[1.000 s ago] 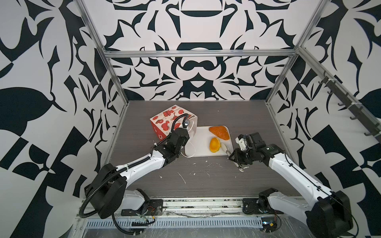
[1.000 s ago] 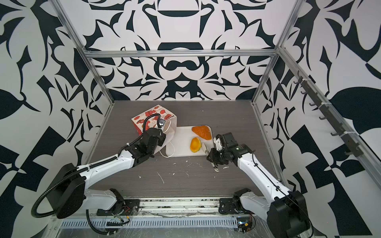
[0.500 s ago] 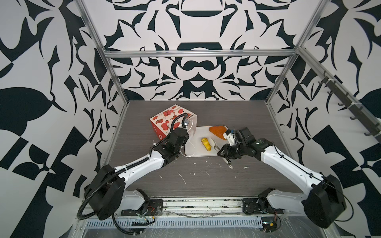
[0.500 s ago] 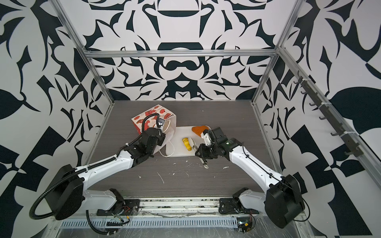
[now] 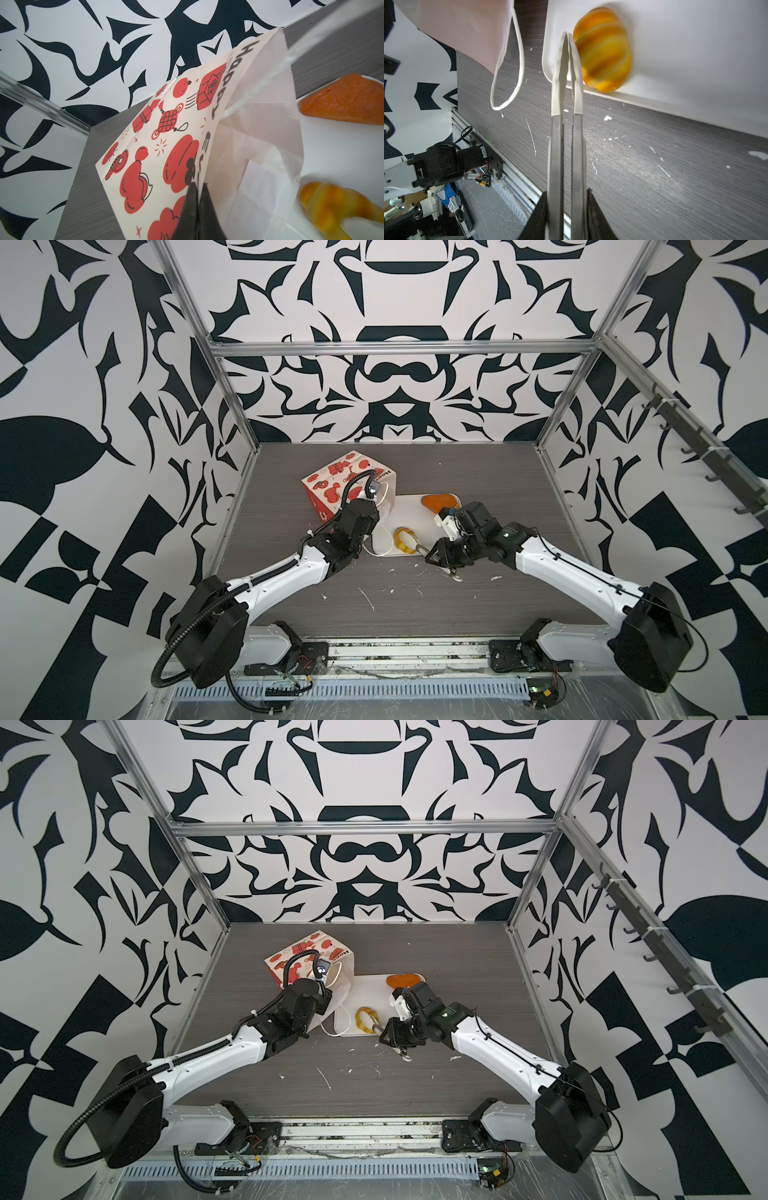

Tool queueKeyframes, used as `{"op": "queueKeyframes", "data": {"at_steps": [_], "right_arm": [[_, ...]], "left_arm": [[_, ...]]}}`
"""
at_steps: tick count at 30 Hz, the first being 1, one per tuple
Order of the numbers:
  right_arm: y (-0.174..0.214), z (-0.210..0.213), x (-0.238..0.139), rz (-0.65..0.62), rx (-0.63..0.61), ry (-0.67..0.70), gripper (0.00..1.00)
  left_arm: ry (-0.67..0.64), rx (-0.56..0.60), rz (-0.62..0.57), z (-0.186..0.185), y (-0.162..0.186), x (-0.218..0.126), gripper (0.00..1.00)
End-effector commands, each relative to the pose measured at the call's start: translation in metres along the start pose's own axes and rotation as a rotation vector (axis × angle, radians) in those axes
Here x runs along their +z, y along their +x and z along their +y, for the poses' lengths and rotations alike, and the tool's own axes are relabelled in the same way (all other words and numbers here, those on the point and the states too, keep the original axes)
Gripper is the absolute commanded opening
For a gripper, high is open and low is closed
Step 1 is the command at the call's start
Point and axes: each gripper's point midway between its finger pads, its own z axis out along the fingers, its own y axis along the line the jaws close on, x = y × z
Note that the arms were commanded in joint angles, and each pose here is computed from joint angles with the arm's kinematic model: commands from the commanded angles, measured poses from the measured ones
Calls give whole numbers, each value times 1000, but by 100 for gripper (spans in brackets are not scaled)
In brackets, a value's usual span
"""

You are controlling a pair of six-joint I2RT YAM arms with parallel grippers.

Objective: Take the fake bread out of the paper bag

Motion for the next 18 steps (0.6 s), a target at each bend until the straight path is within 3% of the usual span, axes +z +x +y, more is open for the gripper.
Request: {"op": "queueKeyframes", "data": {"at_steps": [1,7,18], "right_arm": [[-18,16,-15,-94,-44,-24,30],[-20,29,-32,-161,-98,-68,28],[15,20,-2,-17,-104,-80,24]], "left_arm": [[-32,-52,-66,14,-14,-11,0],[-44,-67,-82,18,-17,-15,0],[-47,-69,-89,18,-20,-13,0]]}}
